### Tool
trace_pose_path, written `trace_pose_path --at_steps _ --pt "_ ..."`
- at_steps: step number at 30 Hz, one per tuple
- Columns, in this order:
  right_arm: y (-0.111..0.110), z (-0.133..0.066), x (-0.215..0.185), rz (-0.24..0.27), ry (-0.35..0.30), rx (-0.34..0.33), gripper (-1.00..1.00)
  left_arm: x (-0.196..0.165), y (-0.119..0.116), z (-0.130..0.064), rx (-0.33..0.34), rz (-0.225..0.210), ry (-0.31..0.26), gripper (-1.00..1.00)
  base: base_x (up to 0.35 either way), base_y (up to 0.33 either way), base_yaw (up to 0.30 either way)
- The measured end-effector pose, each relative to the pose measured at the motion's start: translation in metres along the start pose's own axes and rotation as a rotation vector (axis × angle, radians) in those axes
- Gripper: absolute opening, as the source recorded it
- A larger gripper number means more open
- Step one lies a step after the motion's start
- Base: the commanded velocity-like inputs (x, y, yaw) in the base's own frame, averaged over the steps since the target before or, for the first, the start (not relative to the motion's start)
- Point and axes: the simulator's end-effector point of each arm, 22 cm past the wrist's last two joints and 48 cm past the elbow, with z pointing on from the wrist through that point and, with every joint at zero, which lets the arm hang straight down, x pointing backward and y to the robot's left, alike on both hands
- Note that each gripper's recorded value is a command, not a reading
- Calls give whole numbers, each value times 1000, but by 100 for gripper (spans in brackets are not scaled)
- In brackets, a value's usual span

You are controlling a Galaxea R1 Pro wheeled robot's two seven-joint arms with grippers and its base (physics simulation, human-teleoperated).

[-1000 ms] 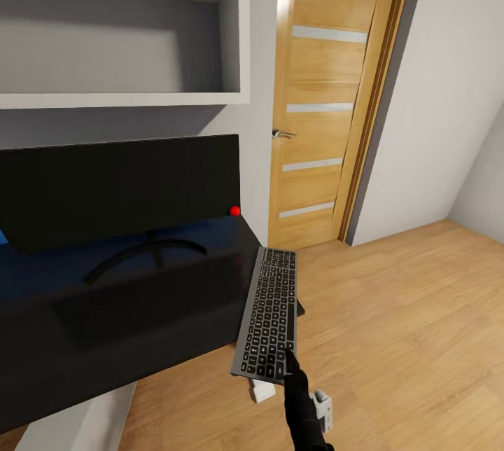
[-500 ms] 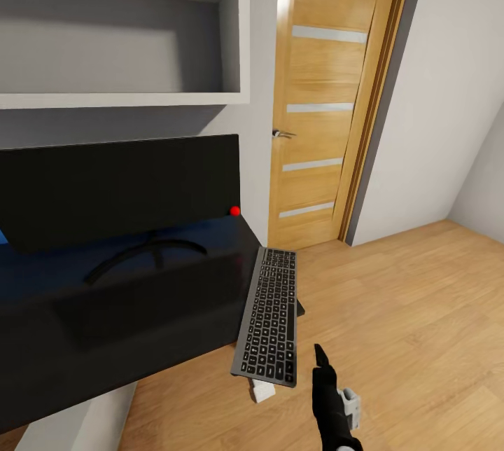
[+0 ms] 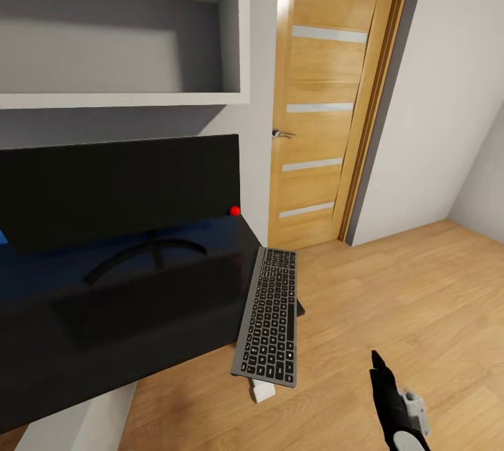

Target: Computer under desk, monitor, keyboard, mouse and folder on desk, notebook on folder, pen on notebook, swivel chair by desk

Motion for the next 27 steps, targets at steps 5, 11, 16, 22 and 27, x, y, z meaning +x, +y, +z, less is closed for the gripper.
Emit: trace_pose_path --at_steps 5,11,16,22,27 --pt "-68 12 -48 -171 -66 130 100 0 0 0 0 0 0 100 0 0 0" --pt "-155 -3 -113 -428 -193 295 100 0 0 0 0 0 0 100 0 0 0" --pt "-216 -32 -123 -604 -205 404 100 0 -1 0 2 0 0 100 0 0 0" --pt "-231 -44 -65 -941 -28 325 100 1 -2 -1 3 -1 2 100 0 0 0" --pt "-221 -43 -30 -1194 91 192 100 1 -2 -1 3 -1 2 100 0 0 0"
